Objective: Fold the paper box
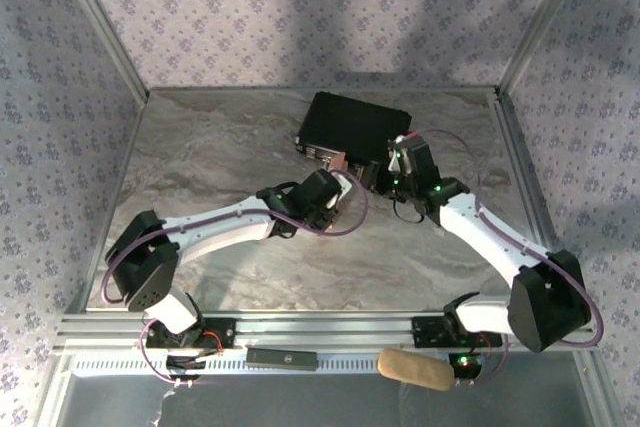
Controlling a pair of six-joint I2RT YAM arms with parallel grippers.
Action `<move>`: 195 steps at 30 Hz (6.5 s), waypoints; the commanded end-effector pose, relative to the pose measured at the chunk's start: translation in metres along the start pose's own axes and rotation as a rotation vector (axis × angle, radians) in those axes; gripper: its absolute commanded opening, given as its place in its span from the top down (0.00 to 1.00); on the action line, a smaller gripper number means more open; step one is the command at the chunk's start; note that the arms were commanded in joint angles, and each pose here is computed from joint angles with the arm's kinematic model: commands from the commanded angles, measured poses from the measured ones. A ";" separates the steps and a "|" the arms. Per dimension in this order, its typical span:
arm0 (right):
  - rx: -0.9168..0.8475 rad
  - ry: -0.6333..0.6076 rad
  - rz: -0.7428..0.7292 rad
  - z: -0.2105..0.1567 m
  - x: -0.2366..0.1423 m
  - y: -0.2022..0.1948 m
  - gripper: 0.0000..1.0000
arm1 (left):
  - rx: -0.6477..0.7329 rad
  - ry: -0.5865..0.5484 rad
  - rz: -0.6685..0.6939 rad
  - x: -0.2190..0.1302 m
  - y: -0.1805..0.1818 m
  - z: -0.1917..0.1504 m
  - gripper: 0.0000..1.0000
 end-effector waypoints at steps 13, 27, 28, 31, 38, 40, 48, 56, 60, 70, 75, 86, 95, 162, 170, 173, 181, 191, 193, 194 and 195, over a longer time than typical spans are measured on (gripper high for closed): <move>-0.366 0.050 -0.137 0.007 0.013 0.001 0.52 | 0.327 0.052 -0.217 -0.039 -0.018 -0.044 0.67; 0.024 0.013 -0.073 -0.025 -0.003 -0.033 0.56 | 0.459 0.046 -0.204 -0.036 -0.032 -0.034 0.53; 0.028 0.017 -0.064 -0.025 -0.002 -0.031 0.57 | 0.453 0.046 -0.203 -0.036 -0.032 -0.032 0.52; 0.020 0.024 -0.039 -0.019 0.002 -0.025 0.57 | 0.430 0.044 -0.202 -0.035 -0.032 -0.027 0.49; -0.029 0.040 -0.056 -0.009 0.007 -0.026 0.57 | 0.352 0.032 -0.180 -0.037 -0.029 -0.019 0.40; -0.024 0.039 -0.051 -0.006 0.006 -0.028 0.57 | 0.316 0.031 -0.155 -0.039 -0.025 -0.015 0.32; -0.018 0.036 -0.027 -0.001 0.002 -0.028 0.56 | 0.270 -0.025 -0.173 -0.047 -0.009 -0.001 0.01; -0.007 0.015 -0.029 0.007 -0.003 -0.030 0.56 | 0.186 0.003 -0.327 -0.038 0.013 0.014 0.01; -0.013 -0.021 -0.036 0.015 -0.015 -0.033 0.56 | 0.189 0.115 -0.395 -0.022 0.010 0.019 0.03; 0.005 -0.027 -0.009 0.020 -0.026 -0.036 0.56 | 0.173 0.175 -0.343 0.012 0.008 0.023 0.09; 0.009 -0.025 -0.009 0.019 -0.027 -0.037 0.56 | 0.230 0.193 -0.350 0.021 -0.004 0.023 0.20; 0.037 -0.045 -0.012 0.005 -0.035 -0.048 0.57 | 0.545 0.121 -0.454 -0.005 -0.023 0.011 0.32; -0.095 -0.079 0.017 -0.031 -0.040 -0.052 0.58 | 0.740 0.080 -0.513 -0.023 -0.021 0.002 0.35; -0.556 0.046 -0.083 -0.077 -0.029 -0.024 0.77 | 0.707 0.135 -0.415 -0.016 0.009 -0.013 0.35; -0.545 0.048 -0.100 -0.076 -0.028 -0.021 0.87 | 0.682 0.128 -0.425 -0.014 0.007 -0.011 0.35; -0.540 0.044 -0.100 -0.076 -0.029 -0.018 0.89 | 0.673 0.117 -0.426 -0.014 0.006 -0.010 0.35; -0.523 0.037 -0.130 -0.077 -0.029 -0.013 0.92 | 0.664 0.113 -0.424 -0.014 0.005 -0.007 0.35; -0.504 0.039 -0.193 -0.080 -0.023 -0.003 0.94 | 0.650 0.115 -0.427 -0.010 0.004 -0.006 0.37; -0.499 0.035 -0.207 -0.082 -0.021 -0.002 0.95 | 0.648 0.117 -0.428 -0.010 0.003 -0.007 0.38; -0.497 0.030 -0.212 -0.083 -0.020 -0.002 0.95 | 0.647 0.117 -0.426 -0.009 0.003 -0.007 0.39; -0.491 0.023 -0.221 -0.084 -0.019 -0.002 0.95 | 0.645 0.117 -0.423 -0.009 0.004 -0.007 0.39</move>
Point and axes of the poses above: each hand's point on the last joint's axis, 136 mm out from that joint toward the fingers, its own x axis out along the fingers, its own y axis along the line the jaws close on, z = x × y, the point moved 9 cm from there along -x, back along the fingers, and after that the axes turned 13 degrees about x, right-handed, at the moved point
